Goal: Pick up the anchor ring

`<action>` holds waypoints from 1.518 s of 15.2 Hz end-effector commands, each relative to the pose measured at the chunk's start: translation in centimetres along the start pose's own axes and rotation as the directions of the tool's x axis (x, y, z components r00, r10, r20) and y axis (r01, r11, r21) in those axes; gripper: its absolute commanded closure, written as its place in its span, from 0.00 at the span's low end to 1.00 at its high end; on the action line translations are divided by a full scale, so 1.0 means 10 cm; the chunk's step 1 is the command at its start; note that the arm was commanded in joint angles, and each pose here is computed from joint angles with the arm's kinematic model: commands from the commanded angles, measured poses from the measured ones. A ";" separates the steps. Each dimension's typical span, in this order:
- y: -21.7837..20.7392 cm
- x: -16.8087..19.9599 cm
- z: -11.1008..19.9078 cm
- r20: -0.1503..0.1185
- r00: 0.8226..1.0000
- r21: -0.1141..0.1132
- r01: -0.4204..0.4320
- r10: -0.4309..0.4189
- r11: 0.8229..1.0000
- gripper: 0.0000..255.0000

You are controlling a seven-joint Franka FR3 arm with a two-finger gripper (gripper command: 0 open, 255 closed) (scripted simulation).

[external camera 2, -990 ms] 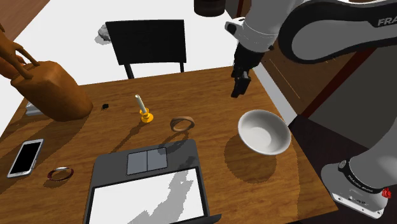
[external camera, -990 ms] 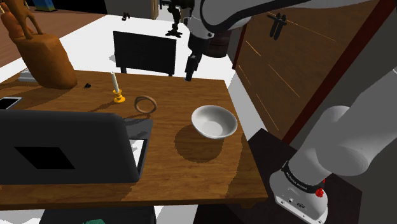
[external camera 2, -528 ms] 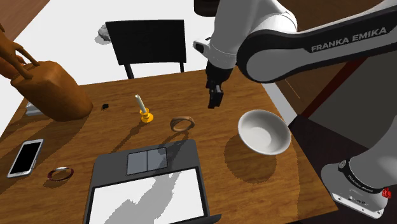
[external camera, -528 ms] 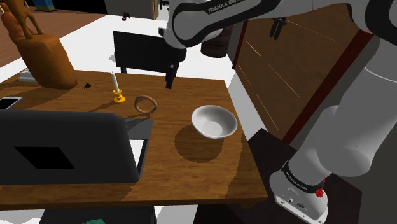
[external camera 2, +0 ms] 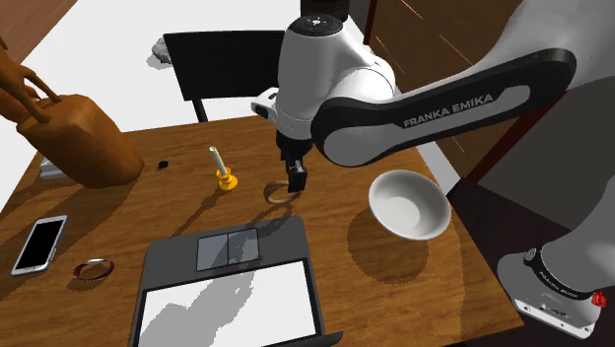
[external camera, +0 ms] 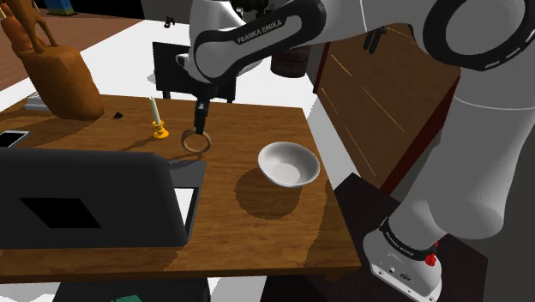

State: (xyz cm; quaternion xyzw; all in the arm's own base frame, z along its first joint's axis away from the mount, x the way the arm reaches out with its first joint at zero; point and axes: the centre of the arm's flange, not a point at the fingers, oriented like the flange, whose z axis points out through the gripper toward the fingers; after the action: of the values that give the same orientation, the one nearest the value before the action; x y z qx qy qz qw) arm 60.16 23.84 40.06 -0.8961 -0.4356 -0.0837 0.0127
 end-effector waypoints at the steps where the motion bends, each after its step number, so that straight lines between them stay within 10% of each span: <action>1: -0.05 0.18 0.13 -0.004 0.999 0.003 0.037 -0.037 0.999 0.00; 10: -0.07 0.11 0.52 -0.004 0.999 0.003 0.037 -0.037 0.999 0.00; 11: -0.07 0.11 0.52 -0.004 0.999 0.003 0.037 -0.037 0.999 1.00; 23: -0.06 0.14 0.36 -0.004 0.999 0.003 0.037 -0.037 0.999 1.00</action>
State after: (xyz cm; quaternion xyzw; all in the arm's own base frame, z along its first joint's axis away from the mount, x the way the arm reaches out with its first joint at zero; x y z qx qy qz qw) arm 60.98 25.59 36.21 -0.8877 -0.4522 -0.0852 0.0136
